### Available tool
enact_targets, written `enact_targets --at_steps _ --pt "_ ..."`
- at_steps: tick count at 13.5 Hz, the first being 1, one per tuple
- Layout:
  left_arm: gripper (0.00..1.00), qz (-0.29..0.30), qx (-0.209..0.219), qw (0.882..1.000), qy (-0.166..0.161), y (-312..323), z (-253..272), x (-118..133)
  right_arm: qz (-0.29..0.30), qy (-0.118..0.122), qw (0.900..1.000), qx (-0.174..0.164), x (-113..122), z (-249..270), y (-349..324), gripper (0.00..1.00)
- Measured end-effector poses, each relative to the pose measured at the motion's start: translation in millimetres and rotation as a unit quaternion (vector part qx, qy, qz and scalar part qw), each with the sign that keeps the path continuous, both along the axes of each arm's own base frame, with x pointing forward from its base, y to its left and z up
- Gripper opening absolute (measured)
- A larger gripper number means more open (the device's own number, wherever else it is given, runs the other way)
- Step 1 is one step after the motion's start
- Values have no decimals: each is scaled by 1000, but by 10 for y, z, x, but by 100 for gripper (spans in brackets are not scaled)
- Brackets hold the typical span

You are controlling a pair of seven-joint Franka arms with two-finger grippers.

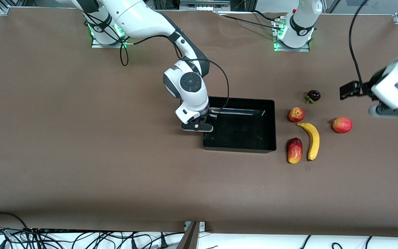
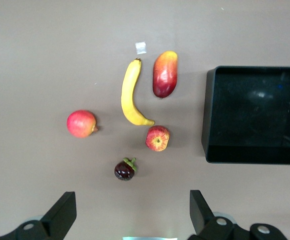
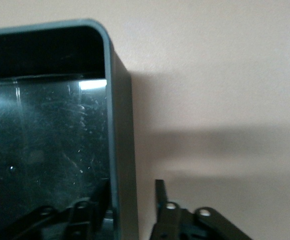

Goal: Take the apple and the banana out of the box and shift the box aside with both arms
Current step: 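Drag the empty black tray away from the fruit with the right gripper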

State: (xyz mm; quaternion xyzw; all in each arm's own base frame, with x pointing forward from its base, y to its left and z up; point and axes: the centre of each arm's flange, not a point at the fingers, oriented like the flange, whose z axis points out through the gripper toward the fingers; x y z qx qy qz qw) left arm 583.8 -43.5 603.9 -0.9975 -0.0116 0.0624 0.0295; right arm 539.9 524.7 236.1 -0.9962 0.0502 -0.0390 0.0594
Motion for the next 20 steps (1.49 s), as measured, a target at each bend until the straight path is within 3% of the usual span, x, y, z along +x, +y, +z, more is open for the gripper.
enact_targets --at_steps 2,3,5,8,14,20 --pt "100 26 3 999 -35 194 83 -191 6 3 1000 -5 13 19 -16 12" --pt "100 33 1 998 -49 283 74 -258 9 10 1000 -12 6 29 -27 4" --pt "100 31 -8 998 -58 311 -15 -362 9 22 999 -26 21 79 -78 4" --pt "100 -25 -13 999 -46 279 -122 -398 17 38 998 -44 192 421 -332 4" --pt "100 -18 -12 999 -38 283 -150 -417 74 74 993 -51 1007 1467 -2022 4" --pt "100 -20 -12 999 -36 241 -134 -432 122 117 984 -48 1442 1068 -4025 4"
